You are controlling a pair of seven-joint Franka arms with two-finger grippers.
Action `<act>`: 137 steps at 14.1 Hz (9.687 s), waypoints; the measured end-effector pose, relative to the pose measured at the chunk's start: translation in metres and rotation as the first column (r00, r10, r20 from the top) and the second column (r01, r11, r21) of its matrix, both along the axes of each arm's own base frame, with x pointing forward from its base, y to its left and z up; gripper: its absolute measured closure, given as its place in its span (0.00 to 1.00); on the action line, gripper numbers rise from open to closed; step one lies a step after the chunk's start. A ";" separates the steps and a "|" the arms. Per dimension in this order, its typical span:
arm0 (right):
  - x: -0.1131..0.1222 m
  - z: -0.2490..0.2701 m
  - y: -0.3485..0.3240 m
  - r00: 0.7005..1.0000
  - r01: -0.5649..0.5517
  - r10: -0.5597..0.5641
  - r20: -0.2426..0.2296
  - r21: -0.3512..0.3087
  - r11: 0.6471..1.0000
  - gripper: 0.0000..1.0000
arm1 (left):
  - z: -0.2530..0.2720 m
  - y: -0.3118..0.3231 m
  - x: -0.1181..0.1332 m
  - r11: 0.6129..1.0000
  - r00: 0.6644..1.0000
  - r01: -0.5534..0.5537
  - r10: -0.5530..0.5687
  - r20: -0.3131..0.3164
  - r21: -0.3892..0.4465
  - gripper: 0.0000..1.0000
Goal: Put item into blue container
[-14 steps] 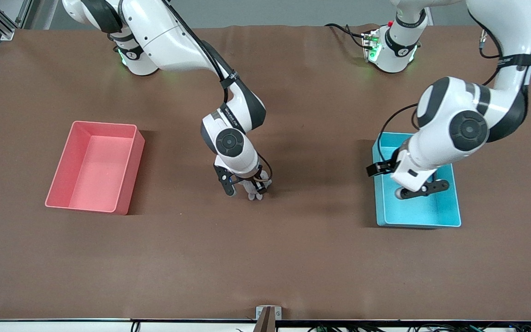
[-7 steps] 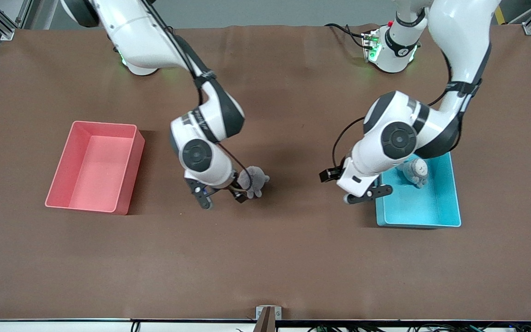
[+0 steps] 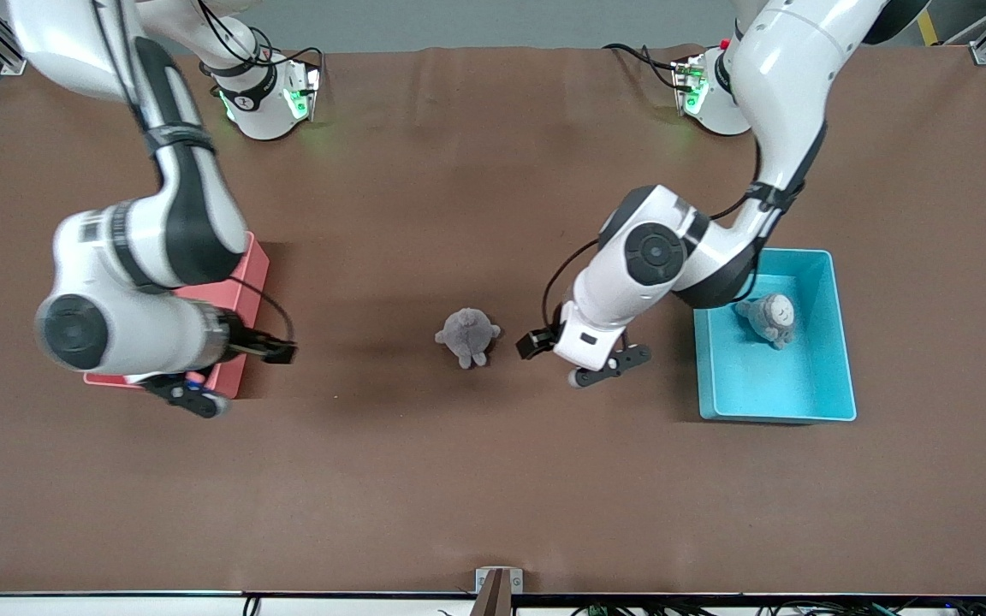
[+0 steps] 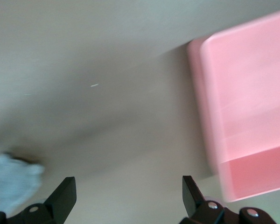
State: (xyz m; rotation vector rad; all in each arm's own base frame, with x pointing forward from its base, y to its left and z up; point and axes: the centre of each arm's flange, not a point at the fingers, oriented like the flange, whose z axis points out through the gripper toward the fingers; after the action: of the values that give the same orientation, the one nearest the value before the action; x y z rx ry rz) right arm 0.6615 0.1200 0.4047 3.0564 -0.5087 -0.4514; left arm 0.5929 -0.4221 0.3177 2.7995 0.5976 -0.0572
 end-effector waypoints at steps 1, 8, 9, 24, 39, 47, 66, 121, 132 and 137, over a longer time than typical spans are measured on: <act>0.000 0.001 -0.019 0.998 -0.055 0.055 -0.002 -0.011 0.998 0.00 | -0.011 -0.013 -0.005 1.000 1.000 -0.001 0.001 -0.005 -0.009 0.00; -0.011 0.031 -0.184 0.978 -0.210 0.210 0.011 0.066 0.975 0.00 | -0.060 -0.075 -0.042 1.000 0.998 -0.010 0.008 -0.062 -0.028 0.00; -0.015 0.039 -0.200 0.980 -0.200 0.200 0.015 0.071 0.977 0.00 | -0.066 -0.080 -0.043 0.999 0.998 -0.016 0.014 -0.057 -0.041 0.00; -0.014 0.092 -0.138 0.953 -0.301 0.298 0.056 0.059 0.952 0.00 | -0.131 -0.109 -0.062 0.994 0.994 -0.074 0.068 -0.085 -0.076 0.04; -0.086 0.175 -0.164 0.955 -0.266 0.257 0.149 0.046 0.963 0.00 | 0.016 0.000 0.000 0.990 0.996 0.030 -0.018 -0.086 0.141 0.68; -0.121 0.200 -0.163 0.942 -0.271 0.259 0.213 0.027 0.962 0.00 | 0.071 0.266 0.017 0.958 0.987 0.155 -0.141 -0.074 0.242 0.68; -0.161 0.274 -0.163 0.923 -0.275 0.262 0.283 0.007 0.961 0.00 | -0.074 0.365 0.041 0.953 0.986 0.167 -0.157 -0.057 0.253 0.37; -0.160 0.285 -0.153 0.913 -0.333 0.323 0.248 -0.003 0.943 0.00 | 0.330 0.425 -0.039 0.906 0.940 0.323 -0.341 0.019 0.275 0.00; -0.160 0.285 -0.152 0.912 -0.335 0.325 0.249 -0.001 0.942 0.00 | 0.335 0.410 -0.039 0.896 0.930 0.344 -0.367 0.030 0.279 0.00; -0.160 0.285 -0.151 0.919 -0.318 0.305 0.251 0.012 0.948 0.00 | 0.335 0.410 -0.039 0.897 0.930 0.344 -0.366 0.030 0.279 0.00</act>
State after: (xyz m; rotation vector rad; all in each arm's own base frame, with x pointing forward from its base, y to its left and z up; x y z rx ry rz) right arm 0.5012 -0.0306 0.6900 3.1757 -0.0017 -0.0748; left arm 0.5538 -0.0116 0.6532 3.1234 0.0674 0.0716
